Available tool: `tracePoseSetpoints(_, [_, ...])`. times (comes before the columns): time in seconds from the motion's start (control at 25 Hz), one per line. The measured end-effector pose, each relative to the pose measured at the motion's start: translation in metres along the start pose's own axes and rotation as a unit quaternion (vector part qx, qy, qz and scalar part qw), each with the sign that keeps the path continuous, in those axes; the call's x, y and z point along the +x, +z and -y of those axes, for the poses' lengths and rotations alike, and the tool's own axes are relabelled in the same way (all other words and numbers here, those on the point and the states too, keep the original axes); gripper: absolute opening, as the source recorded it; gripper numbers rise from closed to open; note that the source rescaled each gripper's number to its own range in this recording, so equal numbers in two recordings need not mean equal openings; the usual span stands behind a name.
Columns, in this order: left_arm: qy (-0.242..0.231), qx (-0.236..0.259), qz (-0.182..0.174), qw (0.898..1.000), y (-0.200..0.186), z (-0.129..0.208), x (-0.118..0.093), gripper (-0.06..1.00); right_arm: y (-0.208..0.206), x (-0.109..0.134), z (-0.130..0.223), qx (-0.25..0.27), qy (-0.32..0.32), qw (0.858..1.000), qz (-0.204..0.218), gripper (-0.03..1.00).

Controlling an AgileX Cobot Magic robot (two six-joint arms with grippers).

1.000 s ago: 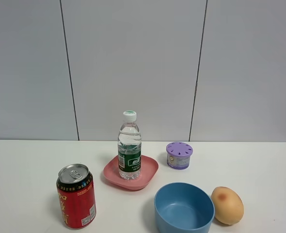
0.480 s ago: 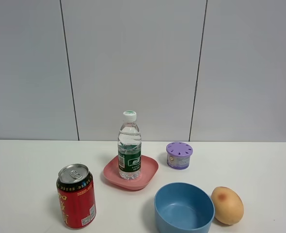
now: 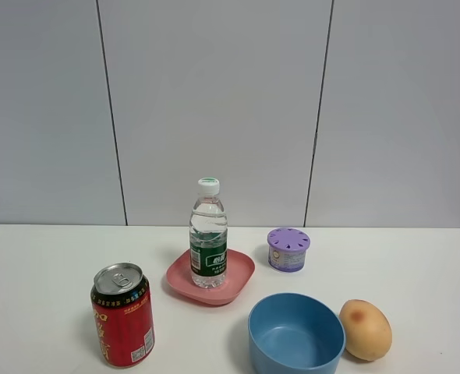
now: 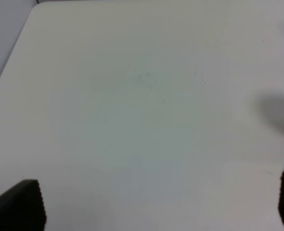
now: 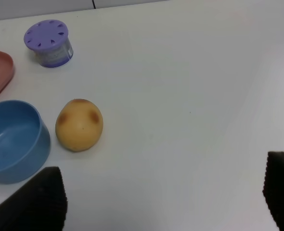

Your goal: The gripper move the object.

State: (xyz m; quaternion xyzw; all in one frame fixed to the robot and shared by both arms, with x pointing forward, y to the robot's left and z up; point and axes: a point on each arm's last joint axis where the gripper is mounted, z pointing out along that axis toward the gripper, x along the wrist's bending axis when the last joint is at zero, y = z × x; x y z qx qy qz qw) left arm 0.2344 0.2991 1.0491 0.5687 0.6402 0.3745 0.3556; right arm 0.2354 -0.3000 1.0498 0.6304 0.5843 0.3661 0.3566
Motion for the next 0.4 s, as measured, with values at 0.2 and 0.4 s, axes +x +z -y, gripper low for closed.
tracePoseSetpoints(0.2, [0.0,0.0,0.0,1.0,0.0,0.0,0.0,1.0,0.0,0.0,0.0,0.0,0.0,1.0,0.0,0.69])
tracePoseSetpoints(0.4, [0.0,0.0,0.0,1.0,0.0,0.0,0.0,1.0,0.0,0.0,0.0,0.0,0.0,1.0,0.0,0.69])
